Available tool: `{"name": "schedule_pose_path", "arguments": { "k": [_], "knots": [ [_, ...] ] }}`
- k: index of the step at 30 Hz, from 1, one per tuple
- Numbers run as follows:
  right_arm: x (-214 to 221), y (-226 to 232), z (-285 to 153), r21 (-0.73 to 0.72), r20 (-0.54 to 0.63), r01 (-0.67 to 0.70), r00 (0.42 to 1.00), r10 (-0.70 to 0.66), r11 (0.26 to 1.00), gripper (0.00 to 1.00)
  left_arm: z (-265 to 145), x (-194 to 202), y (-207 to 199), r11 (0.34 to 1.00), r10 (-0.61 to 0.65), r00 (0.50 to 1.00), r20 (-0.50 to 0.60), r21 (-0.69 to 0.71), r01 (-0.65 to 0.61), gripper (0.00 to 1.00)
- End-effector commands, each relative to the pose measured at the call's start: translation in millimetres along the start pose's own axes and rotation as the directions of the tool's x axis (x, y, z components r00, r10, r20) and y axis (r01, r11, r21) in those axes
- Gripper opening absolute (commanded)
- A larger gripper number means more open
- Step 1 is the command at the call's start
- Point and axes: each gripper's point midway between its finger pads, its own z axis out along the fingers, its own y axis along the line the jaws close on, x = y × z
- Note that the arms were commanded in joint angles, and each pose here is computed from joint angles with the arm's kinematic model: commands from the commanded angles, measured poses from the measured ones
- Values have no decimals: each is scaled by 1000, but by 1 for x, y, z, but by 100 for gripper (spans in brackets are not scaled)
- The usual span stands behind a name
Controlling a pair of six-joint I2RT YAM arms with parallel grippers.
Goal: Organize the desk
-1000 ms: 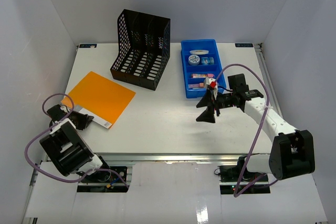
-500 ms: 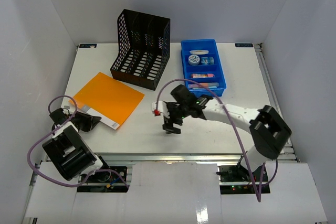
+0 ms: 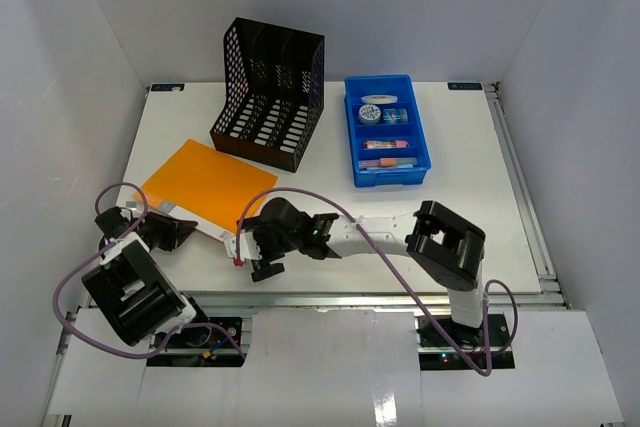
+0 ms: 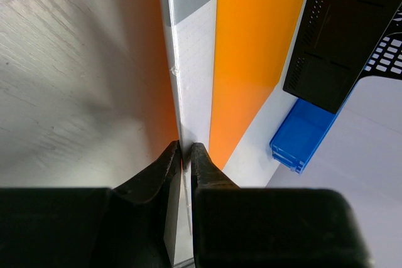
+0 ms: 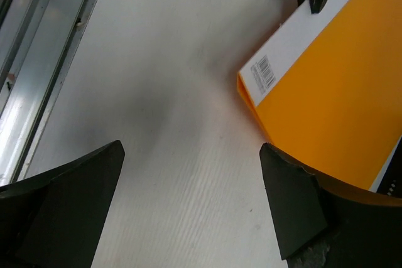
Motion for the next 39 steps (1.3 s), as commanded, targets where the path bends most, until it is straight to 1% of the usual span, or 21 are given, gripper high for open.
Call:
{"name": "schedule_pose_path", "arguments": {
  "k": [1, 3, 6, 9, 14, 15, 17, 21, 24, 27, 28, 30, 31, 32, 33, 34, 35, 37, 39],
  "knots": [
    [-26, -27, 13, 147, 80, 253, 960, -267, 956, 92, -3, 5, -16, 997, 20, 999, -28, 76, -18, 0],
    [-22, -30, 20, 182, 74, 298, 946, -315, 937, 91, -3, 5, -16, 997, 19, 999, -33, 79, -16, 0],
    [-13, -29, 34, 198, 59, 368, 921, -385, 909, 91, -3, 6, -17, 996, 19, 999, -39, 83, -15, 0],
    [-3, -28, 44, 215, 47, 404, 905, -423, 889, 92, -3, 6, -17, 996, 22, 999, -38, 85, -19, 0],
    [8, -46, 60, 308, -10, 408, 905, -426, 859, 98, -3, 7, -19, 996, 23, 999, -41, 89, -20, 0],
    [10, -49, 61, 322, -20, 406, 906, -423, 855, 95, -3, 7, -18, 996, 24, 999, -42, 89, -20, 0],
    [12, -58, 62, 368, -47, 397, 911, -410, 840, 81, -3, 7, -18, 996, 23, 999, -43, 88, -19, 0],
    [15, -58, 63, 392, -45, 387, 914, -403, 835, 67, -2, 7, -18, 996, 22, 999, -44, 90, -18, 0],
    [18, -53, 61, 389, -38, 379, 917, -396, 840, 47, -3, 7, -19, 996, 18, 999, -42, 88, -15, 0],
    [17, -51, 58, 398, -20, 349, 928, -372, 848, 32, -3, 7, -17, 997, 6, 999, -35, 78, -4, 0],
    [14, -52, 57, 406, -12, 338, 931, -365, 849, 25, -2, 7, -16, 997, 2, 999, -37, 74, 1, 0],
    [12, -53, 55, 419, 4, 309, 940, -341, 854, 18, -3, 7, -16, 997, -5, 999, -39, 71, 8, 2],
    [10, -54, 53, 424, 14, 291, 945, -328, 857, 15, -2, 8, -16, 998, -10, 999, -41, 69, 12, 6],
    [6, -57, 51, 432, 27, 272, 949, -313, 860, 13, -2, 8, -16, 998, -14, 999, -44, 65, 17, 13],
    [3, -59, 49, 439, 40, 252, 954, -299, 863, 12, -3, 7, -15, 998, -15, 999, -43, 63, 18, 24],
    [0, -60, 48, 441, 57, 221, 960, -272, 870, 10, -3, 7, -15, 998, -16, 999, -42, 62, 19, 44],
    [-4, -61, 46, 445, 73, 197, 964, -255, 873, 9, -3, 8, -16, 998, -13, 999, -41, 64, 16, 58],
    [-9, -63, 41, 448, 94, 157, 971, -222, 880, 8, -4, 8, -16, 998, -11, 999, -38, 64, 13, 73],
    [-15, -66, 36, 450, 111, 128, 974, -198, 884, 8, -4, 7, -16, 998, -7, 999, -31, 62, 9, 80]
  ]
}}
